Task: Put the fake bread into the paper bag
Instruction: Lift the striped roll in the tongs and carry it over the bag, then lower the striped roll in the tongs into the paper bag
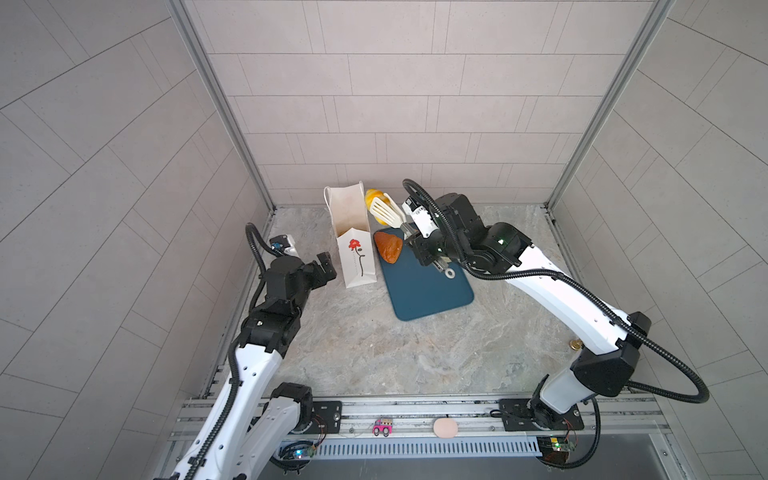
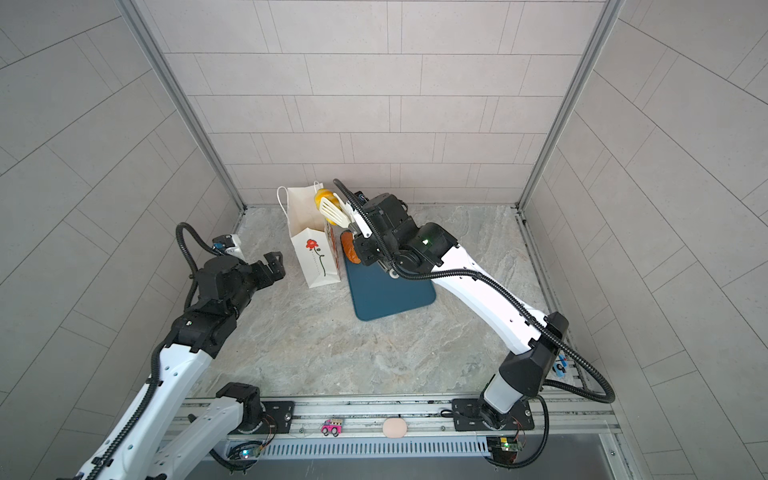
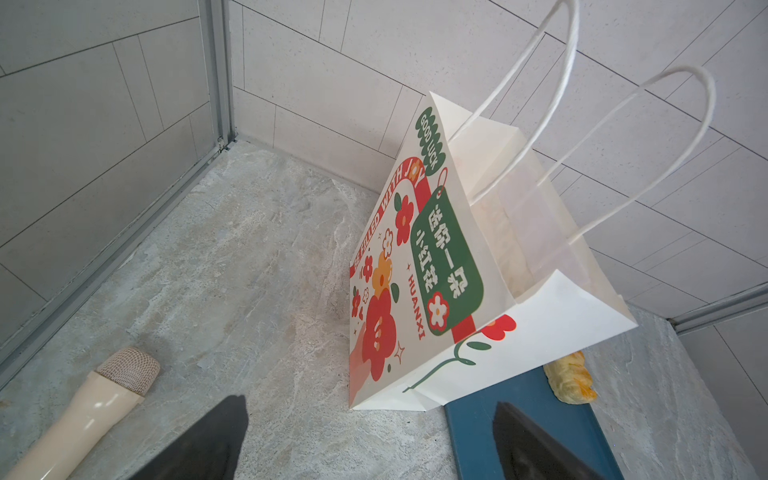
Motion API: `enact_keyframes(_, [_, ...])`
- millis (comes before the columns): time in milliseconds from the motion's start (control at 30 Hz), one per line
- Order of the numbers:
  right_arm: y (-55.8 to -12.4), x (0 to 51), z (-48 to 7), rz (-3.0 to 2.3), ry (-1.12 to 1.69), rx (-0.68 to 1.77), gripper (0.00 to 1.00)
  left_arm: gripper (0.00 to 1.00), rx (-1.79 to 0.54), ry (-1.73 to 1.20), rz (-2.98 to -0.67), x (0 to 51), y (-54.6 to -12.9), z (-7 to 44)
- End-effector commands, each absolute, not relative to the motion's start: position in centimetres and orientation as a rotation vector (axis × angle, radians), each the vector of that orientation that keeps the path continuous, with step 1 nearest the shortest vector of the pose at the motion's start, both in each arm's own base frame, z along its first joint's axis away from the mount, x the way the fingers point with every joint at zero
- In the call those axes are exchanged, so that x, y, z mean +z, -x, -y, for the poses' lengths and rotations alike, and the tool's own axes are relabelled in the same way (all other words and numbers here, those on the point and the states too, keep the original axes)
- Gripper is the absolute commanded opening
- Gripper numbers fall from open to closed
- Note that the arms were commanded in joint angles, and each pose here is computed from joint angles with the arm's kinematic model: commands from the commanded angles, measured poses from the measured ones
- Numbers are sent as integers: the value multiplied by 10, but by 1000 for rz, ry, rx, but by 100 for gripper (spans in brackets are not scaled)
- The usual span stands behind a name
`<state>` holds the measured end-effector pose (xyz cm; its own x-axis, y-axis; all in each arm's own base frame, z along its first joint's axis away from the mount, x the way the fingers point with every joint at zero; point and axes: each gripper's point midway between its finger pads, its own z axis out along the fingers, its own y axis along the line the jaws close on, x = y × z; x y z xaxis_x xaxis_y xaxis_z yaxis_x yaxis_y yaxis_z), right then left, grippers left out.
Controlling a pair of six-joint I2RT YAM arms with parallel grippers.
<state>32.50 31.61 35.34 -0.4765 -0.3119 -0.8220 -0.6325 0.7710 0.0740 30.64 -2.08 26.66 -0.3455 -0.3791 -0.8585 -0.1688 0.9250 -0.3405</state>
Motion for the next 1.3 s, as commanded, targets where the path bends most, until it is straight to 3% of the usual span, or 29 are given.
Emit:
enact_keyframes(0, [-319,403,-328,-1919,700,538,26,100,-239,403,-1911,273,-306,21])
enact_keyframes(600, [-359,376,-395,-1986,754,559,26,100,-231,400,-1911,271,-304,21])
enact_keyframes(1267, [-401,322,-391,-2152,676,404,32,100,-209,400,-1902,272,-299,17])
